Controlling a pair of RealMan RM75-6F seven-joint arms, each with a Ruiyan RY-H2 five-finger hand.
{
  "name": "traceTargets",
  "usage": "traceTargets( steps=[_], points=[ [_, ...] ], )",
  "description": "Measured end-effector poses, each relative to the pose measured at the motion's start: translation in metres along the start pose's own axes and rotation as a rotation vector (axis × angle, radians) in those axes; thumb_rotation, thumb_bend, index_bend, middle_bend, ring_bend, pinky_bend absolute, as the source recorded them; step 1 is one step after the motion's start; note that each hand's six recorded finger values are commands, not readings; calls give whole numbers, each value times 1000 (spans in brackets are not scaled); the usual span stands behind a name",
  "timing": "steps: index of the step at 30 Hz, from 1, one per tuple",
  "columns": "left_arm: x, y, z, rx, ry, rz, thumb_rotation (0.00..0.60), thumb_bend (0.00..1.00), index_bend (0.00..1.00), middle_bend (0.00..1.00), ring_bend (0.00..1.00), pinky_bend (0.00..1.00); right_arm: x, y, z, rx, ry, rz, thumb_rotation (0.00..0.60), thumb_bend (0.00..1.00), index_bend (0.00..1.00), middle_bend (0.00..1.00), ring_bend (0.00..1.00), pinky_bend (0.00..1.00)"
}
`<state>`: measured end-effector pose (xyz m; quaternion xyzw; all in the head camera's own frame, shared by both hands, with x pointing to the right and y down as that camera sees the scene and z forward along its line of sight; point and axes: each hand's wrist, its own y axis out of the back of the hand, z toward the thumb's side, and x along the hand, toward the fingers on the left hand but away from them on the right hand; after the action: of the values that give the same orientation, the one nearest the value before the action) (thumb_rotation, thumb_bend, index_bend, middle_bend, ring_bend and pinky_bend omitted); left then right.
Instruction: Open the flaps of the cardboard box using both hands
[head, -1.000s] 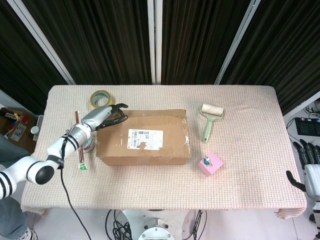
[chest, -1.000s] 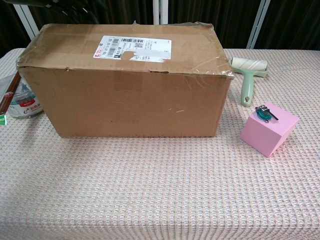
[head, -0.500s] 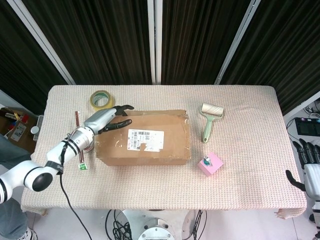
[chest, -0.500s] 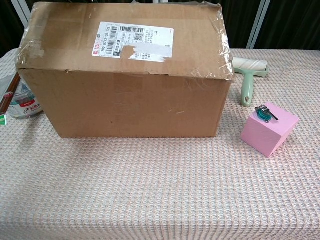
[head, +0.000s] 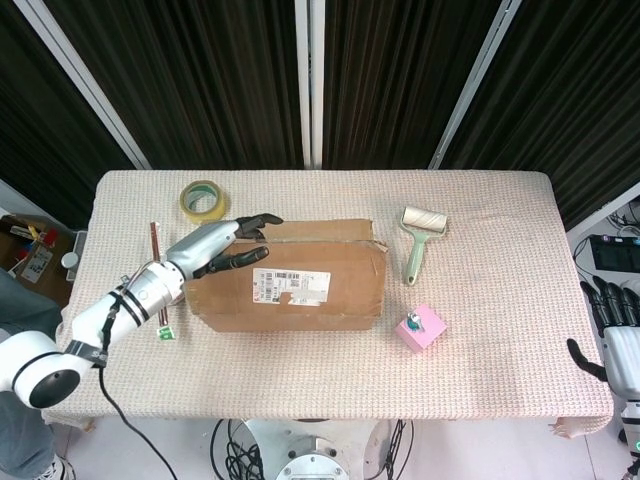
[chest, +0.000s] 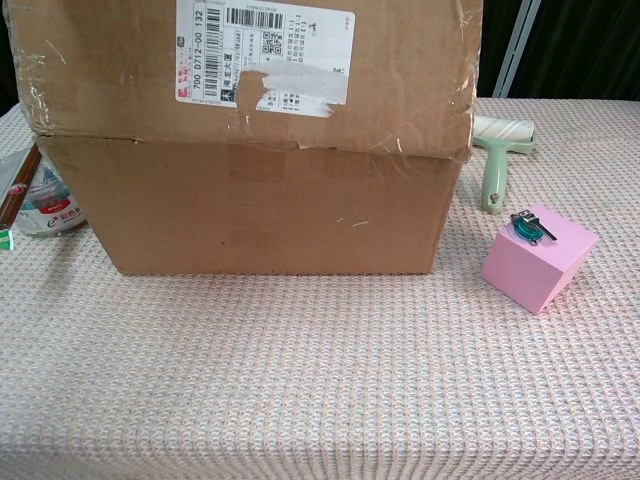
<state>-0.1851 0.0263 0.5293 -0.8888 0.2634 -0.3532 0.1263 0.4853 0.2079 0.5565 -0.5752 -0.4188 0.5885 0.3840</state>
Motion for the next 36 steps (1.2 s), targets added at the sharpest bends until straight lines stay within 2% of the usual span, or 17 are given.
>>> traceTargets(
  steps=[6, 12, 19, 22, 25, 28, 31, 33, 36],
  points=[
    [-20, -8, 17, -55, -25, -47, 0, 0, 122, 482, 230, 207, 0, 1, 4, -4, 13, -6, 600, 242, 0, 0, 0, 0],
    [-38, -17, 24, -141, -3, -113, 1, 0, 122, 525, 297, 236, 1, 3, 7, -2, 24, -9, 600, 241, 0, 0, 0, 0],
    [-55, -16, 19, -148, 19, -150, 0, 0, 137, 484, 288, 233, 3, 3, 11, -2, 37, -10, 600, 242, 0, 0, 0, 0],
    [-61, -5, 12, -143, 19, -127, 15, 0, 135, 352, 224, 231, 3, 5, 14, -7, 48, -20, 600, 242, 0, 0, 0, 0],
    [-65, 6, 0, -118, 35, -89, 123, 0, 133, 226, 176, 228, 1, 9, 19, -12, 69, -31, 600, 242, 0, 0, 0, 0],
    [-71, 17, -16, -57, 48, -29, 184, 0, 133, 186, 147, 227, -5, 16, 30, -13, 111, -44, 600, 242, 0, 0, 0, 0],
    [-81, 26, -36, 51, 62, 55, 250, 0, 133, 174, 138, 226, -14, 24, 45, -22, 157, -57, 600, 241, 0, 0, 0, 0],
    [-91, 31, -53, 148, 84, 130, 294, 0, 133, 173, 138, 225, -22, 30, 59, -25, 195, -61, 600, 239, 0, 0, 0, 0],
    [-113, 35, -86, 286, 151, 260, 310, 0, 133, 173, 138, 225, -34, 39, 86, -20, 257, -62, 600, 229, 0, 0, 0, 0]
  ],
)
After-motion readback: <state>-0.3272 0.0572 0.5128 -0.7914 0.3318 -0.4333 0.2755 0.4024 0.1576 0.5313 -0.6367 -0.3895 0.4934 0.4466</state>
